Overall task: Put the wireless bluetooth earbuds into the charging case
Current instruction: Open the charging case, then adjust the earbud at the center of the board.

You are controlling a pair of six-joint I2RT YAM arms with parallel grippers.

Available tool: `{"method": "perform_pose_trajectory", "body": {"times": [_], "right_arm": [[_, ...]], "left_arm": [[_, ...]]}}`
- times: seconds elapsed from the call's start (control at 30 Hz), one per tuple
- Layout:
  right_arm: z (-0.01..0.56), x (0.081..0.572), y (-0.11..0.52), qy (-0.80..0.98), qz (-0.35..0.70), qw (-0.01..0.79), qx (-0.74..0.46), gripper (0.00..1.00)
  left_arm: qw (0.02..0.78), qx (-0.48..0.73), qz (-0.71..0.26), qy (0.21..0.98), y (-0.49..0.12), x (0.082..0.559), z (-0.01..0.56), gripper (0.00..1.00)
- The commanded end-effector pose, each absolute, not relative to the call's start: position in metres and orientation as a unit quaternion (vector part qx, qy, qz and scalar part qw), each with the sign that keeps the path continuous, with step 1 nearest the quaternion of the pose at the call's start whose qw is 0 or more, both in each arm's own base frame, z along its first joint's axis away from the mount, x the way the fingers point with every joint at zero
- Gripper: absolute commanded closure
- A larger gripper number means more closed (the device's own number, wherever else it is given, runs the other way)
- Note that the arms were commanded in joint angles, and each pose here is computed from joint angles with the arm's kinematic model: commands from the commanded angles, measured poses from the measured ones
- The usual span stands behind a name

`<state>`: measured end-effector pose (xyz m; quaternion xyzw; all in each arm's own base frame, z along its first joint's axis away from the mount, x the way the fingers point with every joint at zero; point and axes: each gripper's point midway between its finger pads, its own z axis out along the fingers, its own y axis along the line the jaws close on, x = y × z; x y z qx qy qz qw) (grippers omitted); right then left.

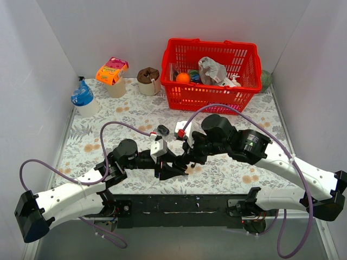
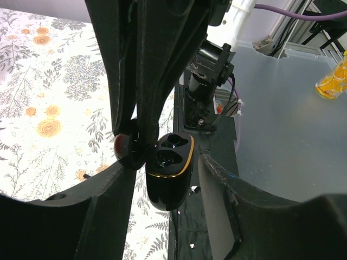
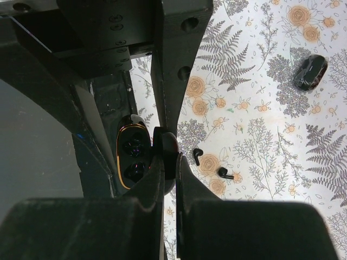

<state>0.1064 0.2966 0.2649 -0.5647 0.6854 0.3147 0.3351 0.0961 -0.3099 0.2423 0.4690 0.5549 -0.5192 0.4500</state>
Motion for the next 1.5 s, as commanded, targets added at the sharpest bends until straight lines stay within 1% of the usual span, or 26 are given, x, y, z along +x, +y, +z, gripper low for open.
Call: {"method": "perform_pose_trajectory", "body": {"times": [0.0,0.13,0.17,0.23,0.27,0.33,0.37,0.47,0.5,0.53,0.57,0.6,0.63,0.7,0.83,0.97,1.03,1.07,1.1,1.23,1.33,1.47], "right_arm": [[0.279,0.102,0.305,0.667,0.342,0.355,-0.559,0.99],[0.280,0.101,0.305,0.667,0.345,0.357,-0.555,0.99],[0.279,0.101,0.305,0.667,0.345,0.357,-0.555,0.99],[0.278,0.100,0.305,0.667,0.346,0.356,-0.556,0.99],[0.278,0.100,0.305,0.668,0.346,0.354,-0.556,0.99],[0.277,0.101,0.305,0.669,0.345,0.354,-0.556,0.99],[0.277,0.101,0.305,0.670,0.344,0.353,-0.556,0.99],[0.276,0.103,0.304,0.674,0.339,0.354,-0.553,0.99],[0.276,0.104,0.304,0.678,0.338,0.354,-0.549,0.94],[0.279,0.105,0.304,0.679,0.339,0.359,-0.544,0.76],[0.282,0.108,0.305,0.681,0.337,0.367,-0.536,0.68],[0.285,0.111,0.305,0.689,0.339,0.374,-0.520,0.63],[0.296,0.114,0.305,0.687,0.343,0.392,-0.506,0.55],[0.308,0.125,0.302,0.695,0.337,0.420,-0.476,0.49],[0.343,0.147,0.286,0.703,0.354,0.477,-0.391,0.33],[0.337,0.188,0.256,0.733,0.315,0.530,-0.286,0.28],[0.306,0.199,0.245,0.764,0.286,0.520,-0.253,0.28],[0.295,0.210,0.235,0.782,0.267,0.519,-0.217,0.28],[0.270,0.213,0.228,0.804,0.249,0.500,-0.203,0.28],[0.215,0.218,0.208,0.849,0.215,0.461,-0.143,0.29],[0.183,0.218,0.195,0.865,0.201,0.445,-0.114,0.29],[0.155,0.217,0.180,0.877,0.186,0.434,-0.090,0.27]], "left_arm": [[0.469,0.467,-0.528,0.532,-0.311,0.096,0.256,0.54],[0.461,0.471,-0.530,0.533,-0.312,0.095,0.252,0.65],[0.461,0.473,-0.531,0.531,-0.312,0.095,0.253,0.71],[0.459,0.474,-0.533,0.530,-0.312,0.094,0.252,0.80],[0.460,0.474,-0.533,0.529,-0.312,0.094,0.252,0.90],[0.460,0.473,-0.533,0.530,-0.312,0.094,0.250,0.98],[0.461,0.473,-0.533,0.529,-0.312,0.094,0.251,1.00],[0.467,0.469,-0.531,0.529,-0.311,0.095,0.250,1.00],[0.469,0.466,-0.531,0.531,-0.311,0.096,0.250,1.00],[0.469,0.466,-0.530,0.531,-0.311,0.096,0.249,1.00],[0.470,0.465,-0.529,0.532,-0.311,0.097,0.248,1.00],[0.472,0.461,-0.528,0.535,-0.310,0.098,0.248,1.00],[0.475,0.452,-0.525,0.542,-0.310,0.101,0.247,1.00],[0.485,0.444,-0.525,0.541,-0.307,0.103,0.249,1.00],[0.505,0.421,-0.517,0.548,-0.301,0.108,0.247,1.00],[0.532,0.394,-0.506,0.553,-0.293,0.116,0.250,1.00],[0.545,0.380,-0.503,0.552,-0.290,0.119,0.253,1.00],[0.559,0.369,-0.499,0.550,-0.286,0.122,0.255,1.00],[0.563,0.360,-0.498,0.552,-0.285,0.124,0.257,1.00],[0.580,0.336,-0.495,0.553,-0.278,0.128,0.266,1.00],[0.591,0.319,-0.495,0.551,-0.271,0.129,0.272,1.00],[0.600,0.303,-0.493,0.552,-0.263,0.129,0.273,1.00]]}}
